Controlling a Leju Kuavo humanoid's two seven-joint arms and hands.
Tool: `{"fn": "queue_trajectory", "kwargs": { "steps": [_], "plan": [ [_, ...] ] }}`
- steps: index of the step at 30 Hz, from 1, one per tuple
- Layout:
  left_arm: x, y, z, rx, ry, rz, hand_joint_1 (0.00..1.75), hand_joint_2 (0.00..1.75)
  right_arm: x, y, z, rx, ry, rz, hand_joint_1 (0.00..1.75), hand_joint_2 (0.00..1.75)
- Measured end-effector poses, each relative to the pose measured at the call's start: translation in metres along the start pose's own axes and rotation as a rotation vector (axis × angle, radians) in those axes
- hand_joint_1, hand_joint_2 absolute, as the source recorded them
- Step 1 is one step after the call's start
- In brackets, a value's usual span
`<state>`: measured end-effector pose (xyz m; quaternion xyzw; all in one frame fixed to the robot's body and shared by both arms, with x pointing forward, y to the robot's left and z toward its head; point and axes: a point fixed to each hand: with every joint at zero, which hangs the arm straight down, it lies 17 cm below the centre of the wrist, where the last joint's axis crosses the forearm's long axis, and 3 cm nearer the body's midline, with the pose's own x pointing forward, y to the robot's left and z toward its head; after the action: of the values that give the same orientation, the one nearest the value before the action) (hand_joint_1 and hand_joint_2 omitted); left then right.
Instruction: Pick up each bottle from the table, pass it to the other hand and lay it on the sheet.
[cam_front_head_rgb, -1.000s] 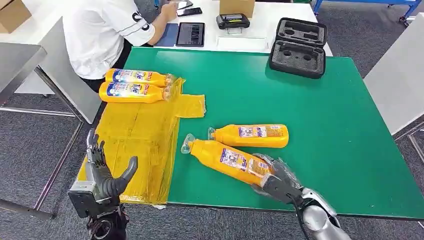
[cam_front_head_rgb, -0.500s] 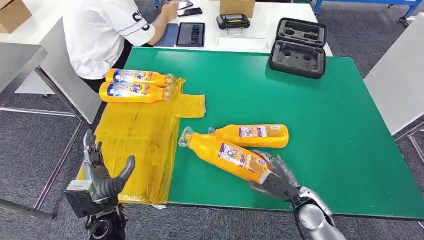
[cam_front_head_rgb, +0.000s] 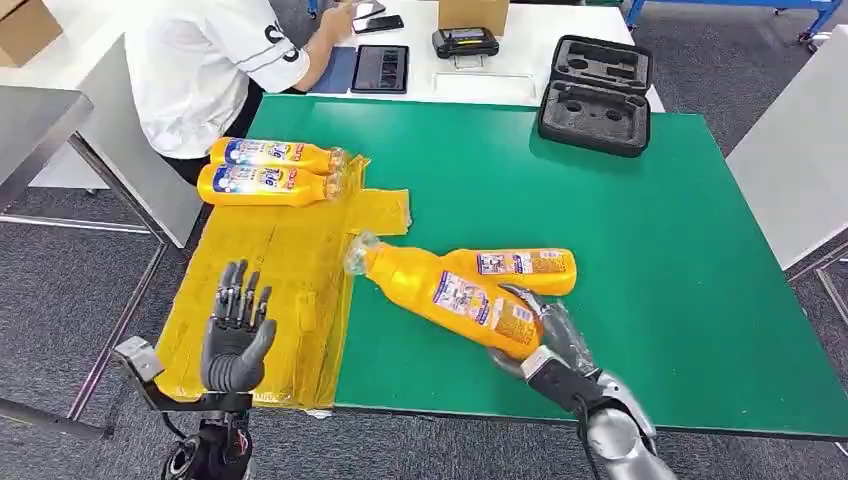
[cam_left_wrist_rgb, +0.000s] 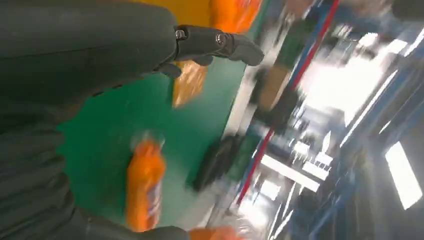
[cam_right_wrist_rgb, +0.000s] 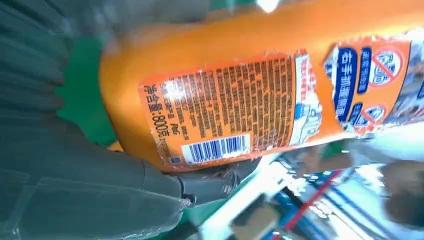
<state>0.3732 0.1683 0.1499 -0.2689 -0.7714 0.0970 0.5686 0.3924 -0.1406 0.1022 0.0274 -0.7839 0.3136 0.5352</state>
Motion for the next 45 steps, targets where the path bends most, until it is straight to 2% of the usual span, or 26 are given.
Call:
{"fn": "queue_trajectory", "kwargs": {
  "steps": [9,23,30,45],
  "plan": [
    [-0.047,-0.029,0.008,-0.169,0.178,0.162,0.00,1.75,0.043,0.018,-0.024,-0.031,-0.131,-0.075,1.75,1.75],
    [-0.063,-0.044,0.013,-0.234,0.239,0.201,0.00,1.75,0.063,0.023,-0.036,-0.031,-0.184,-0.133,1.75,1.75],
    [-0.055,-0.060,0.012,-0.300,0.210,0.258,0.00,1.75,0.071,0.034,-0.047,-0.001,-0.209,-0.205,1.75,1.75],
    [-0.014,-0.079,0.007,-0.374,0.014,0.155,0.00,1.75,0.053,0.060,-0.057,0.038,-0.169,-0.383,1.75,1.75]
  ]
}}
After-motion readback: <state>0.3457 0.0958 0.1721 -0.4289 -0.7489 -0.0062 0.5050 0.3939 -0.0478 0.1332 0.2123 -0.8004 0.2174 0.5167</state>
